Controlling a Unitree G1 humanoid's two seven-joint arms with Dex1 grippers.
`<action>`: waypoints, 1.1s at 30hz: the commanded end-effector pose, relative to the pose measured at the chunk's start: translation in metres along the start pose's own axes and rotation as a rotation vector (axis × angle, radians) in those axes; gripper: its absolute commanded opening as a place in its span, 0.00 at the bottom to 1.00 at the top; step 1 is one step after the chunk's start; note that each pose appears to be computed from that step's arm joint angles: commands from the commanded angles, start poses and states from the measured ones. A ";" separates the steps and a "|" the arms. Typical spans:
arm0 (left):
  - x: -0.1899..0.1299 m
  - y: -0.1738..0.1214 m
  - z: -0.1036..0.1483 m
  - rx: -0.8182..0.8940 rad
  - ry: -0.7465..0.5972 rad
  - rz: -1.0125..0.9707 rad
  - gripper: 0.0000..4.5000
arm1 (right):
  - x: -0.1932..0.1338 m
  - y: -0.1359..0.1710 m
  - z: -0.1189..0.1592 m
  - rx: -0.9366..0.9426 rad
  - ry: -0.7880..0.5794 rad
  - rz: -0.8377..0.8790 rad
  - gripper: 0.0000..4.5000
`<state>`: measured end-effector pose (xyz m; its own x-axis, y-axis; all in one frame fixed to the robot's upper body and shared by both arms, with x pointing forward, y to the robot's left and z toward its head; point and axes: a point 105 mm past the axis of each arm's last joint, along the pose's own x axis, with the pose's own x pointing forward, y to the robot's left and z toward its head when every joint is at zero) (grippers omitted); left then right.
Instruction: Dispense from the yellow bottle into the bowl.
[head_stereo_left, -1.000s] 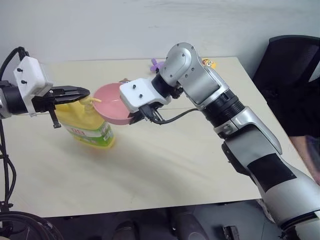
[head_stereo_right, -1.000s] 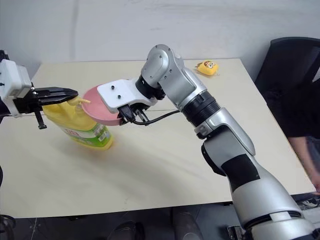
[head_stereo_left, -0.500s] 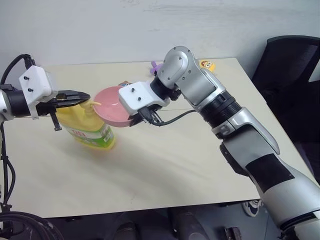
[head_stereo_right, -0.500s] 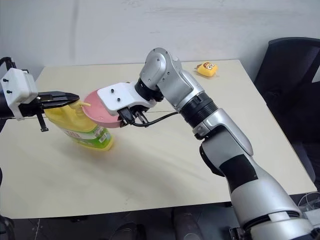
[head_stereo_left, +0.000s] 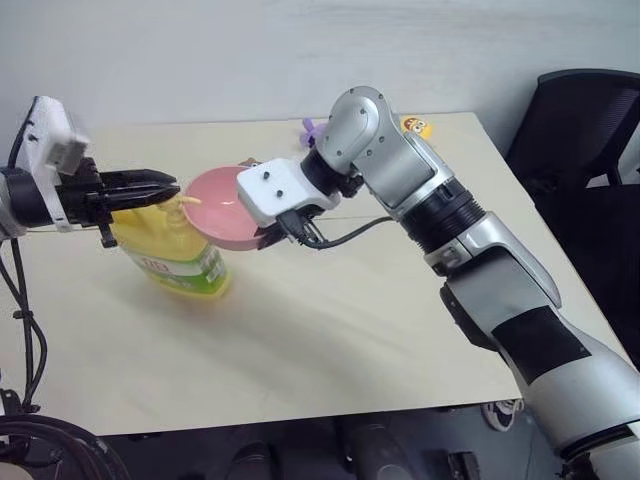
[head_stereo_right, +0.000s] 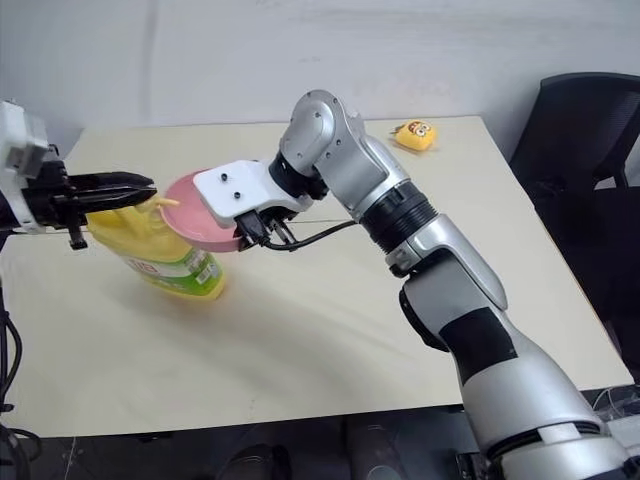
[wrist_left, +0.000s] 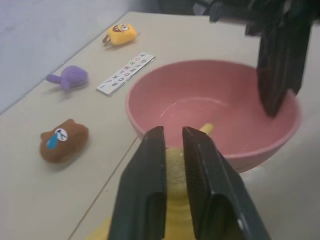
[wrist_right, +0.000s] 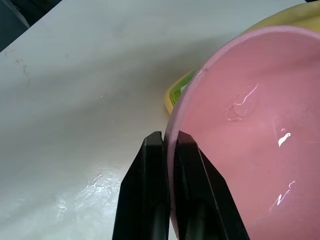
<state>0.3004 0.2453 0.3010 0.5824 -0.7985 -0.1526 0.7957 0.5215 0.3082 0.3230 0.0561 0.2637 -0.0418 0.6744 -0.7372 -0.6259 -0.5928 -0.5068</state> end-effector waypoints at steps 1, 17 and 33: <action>-0.028 -0.008 0.054 0.054 -0.119 0.015 0.37 | -0.015 0.001 0.009 -0.044 -0.030 -0.013 0.00; -0.068 -0.107 0.011 -0.040 0.188 -0.053 0.99 | 0.009 0.088 -0.105 0.178 0.062 -0.123 0.00; -0.095 -0.117 -0.011 -0.105 0.227 0.066 1.00 | -0.001 0.095 -0.134 0.319 0.058 -0.252 0.63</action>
<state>0.1562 0.2556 0.2615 0.5994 -0.7046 -0.3798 0.7962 0.5739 0.1918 0.3648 -0.0584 0.1214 0.1536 0.7003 -0.6971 -0.8419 -0.2766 -0.4633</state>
